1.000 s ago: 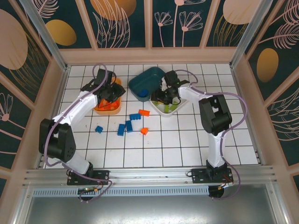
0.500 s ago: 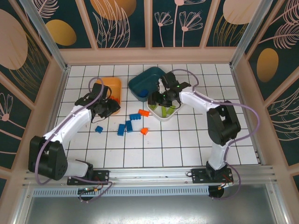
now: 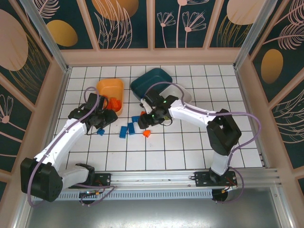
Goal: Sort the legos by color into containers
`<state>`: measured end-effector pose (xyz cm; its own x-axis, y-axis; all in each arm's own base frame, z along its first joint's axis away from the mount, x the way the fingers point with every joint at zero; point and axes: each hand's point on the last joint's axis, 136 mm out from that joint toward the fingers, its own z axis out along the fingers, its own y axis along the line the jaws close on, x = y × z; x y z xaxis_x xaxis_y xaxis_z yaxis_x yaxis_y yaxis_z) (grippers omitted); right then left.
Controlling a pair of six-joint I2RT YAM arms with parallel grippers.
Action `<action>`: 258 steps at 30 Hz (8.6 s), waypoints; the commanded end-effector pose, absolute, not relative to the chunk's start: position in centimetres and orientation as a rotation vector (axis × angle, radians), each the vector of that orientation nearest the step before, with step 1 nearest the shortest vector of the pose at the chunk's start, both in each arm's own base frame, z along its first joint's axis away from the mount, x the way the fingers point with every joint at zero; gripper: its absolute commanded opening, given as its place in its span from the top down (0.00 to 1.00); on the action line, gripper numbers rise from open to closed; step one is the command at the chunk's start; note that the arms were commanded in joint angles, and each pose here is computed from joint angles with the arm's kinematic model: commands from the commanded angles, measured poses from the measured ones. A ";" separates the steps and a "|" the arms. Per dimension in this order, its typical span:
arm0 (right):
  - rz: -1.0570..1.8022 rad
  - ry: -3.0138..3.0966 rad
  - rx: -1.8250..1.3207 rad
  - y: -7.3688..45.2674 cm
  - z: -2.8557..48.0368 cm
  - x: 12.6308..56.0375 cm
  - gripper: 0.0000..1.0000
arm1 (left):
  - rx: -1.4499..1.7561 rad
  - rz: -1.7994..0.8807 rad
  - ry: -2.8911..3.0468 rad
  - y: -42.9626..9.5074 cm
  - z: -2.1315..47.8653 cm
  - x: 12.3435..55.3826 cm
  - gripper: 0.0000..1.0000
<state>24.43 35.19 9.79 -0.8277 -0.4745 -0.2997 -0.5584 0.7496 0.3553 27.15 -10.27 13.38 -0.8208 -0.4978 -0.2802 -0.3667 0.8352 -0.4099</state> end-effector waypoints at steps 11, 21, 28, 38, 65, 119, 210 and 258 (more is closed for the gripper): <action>0.356 2.822 -1.060 34.6 3.2 23.0 0.38 | -0.610 -0.445 2.658 -9.7 13.6 26.1 0.52; 0.287 2.836 -1.078 34.5 1.3 22.8 0.43 | -0.603 -0.436 2.671 -9.5 13.1 25.9 0.52; 0.229 2.803 -1.010 35.0 1.2 24.7 0.48 | -0.597 -0.426 2.682 -9.3 12.9 25.9 0.52; 0.414 2.741 -0.875 36.7 6.0 26.2 0.69 | -0.644 -0.383 2.601 -8.0 15.2 27.7 0.51; 1.629 2.402 -0.360 54.1 17.4 40.1 0.71 | -0.577 -0.532 2.297 -7.5 23.1 27.0 0.50; 0.842 2.666 -0.317 40.1 18.4 37.0 0.40 | -0.853 -0.323 2.592 -5.8 11.0 23.3 0.34; 0.807 2.596 0.508 16.7 13.5 30.1 0.41 | -0.528 -1.085 2.606 -28.8 10.4 52.8 0.53; 0.617 2.508 0.565 7.4 10.6 43.0 0.38 | -0.507 -1.070 2.657 -29.8 11.6 45.1 0.34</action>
<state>43.55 8.37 6.80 -0.8151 0.5072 -0.2801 0.3052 0.7868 0.5365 44.36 -29.53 9.32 -0.9050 -0.4247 -0.0234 -0.2857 0.6477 -0.7063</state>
